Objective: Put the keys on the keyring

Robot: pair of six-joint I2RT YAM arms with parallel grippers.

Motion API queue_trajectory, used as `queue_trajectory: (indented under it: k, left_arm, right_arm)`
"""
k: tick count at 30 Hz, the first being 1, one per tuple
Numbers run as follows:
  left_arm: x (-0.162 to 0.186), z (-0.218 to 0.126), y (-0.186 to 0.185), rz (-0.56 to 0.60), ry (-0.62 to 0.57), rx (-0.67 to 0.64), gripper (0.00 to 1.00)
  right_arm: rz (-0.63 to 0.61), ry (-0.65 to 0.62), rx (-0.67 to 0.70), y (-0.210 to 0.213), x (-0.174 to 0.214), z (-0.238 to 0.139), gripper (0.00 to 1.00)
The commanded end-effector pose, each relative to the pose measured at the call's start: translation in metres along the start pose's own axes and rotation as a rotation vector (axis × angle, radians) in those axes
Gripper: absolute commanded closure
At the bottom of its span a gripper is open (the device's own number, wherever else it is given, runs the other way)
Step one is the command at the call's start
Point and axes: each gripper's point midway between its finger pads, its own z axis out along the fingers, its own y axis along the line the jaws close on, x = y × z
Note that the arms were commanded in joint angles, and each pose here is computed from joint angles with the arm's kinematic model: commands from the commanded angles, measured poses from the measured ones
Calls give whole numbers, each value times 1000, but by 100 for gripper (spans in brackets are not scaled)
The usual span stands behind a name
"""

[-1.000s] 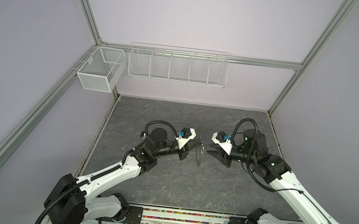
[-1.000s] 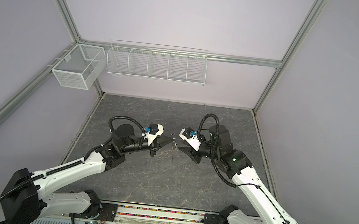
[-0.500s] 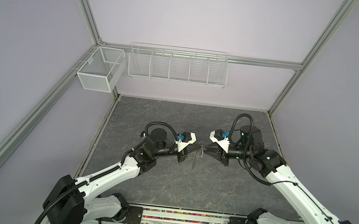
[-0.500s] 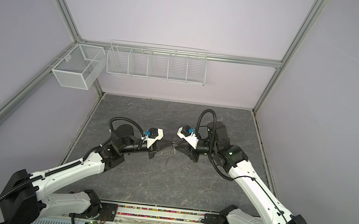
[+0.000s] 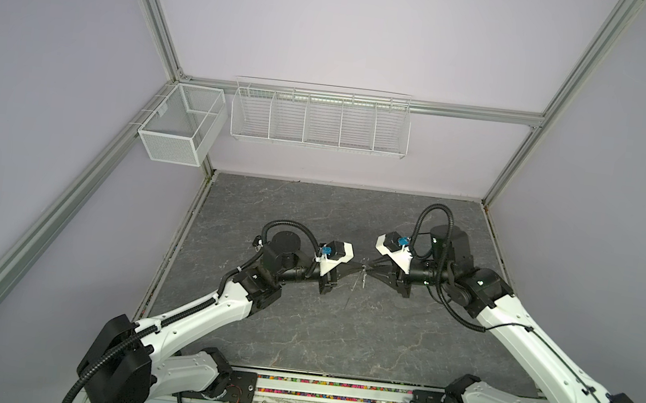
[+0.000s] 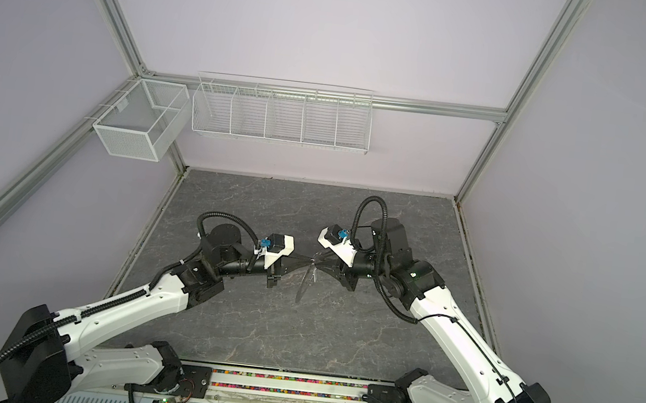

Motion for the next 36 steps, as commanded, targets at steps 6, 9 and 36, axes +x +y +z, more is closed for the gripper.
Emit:
queue_trajectory:
  k: [6,9,36]
  left_arm:
    - [-11,-1,-5,38,-28,29,100]
    - [-11,0,-4,38,-29,32,100]
    - [2,-4,16,175,129,-152,59]
  right_arm:
    - [-36,-36,-40,8,-9,-3,76]
    - [-46,-51,-59,10,-11,-2,77]
    - [58,169,-66,10,18,-6,93]
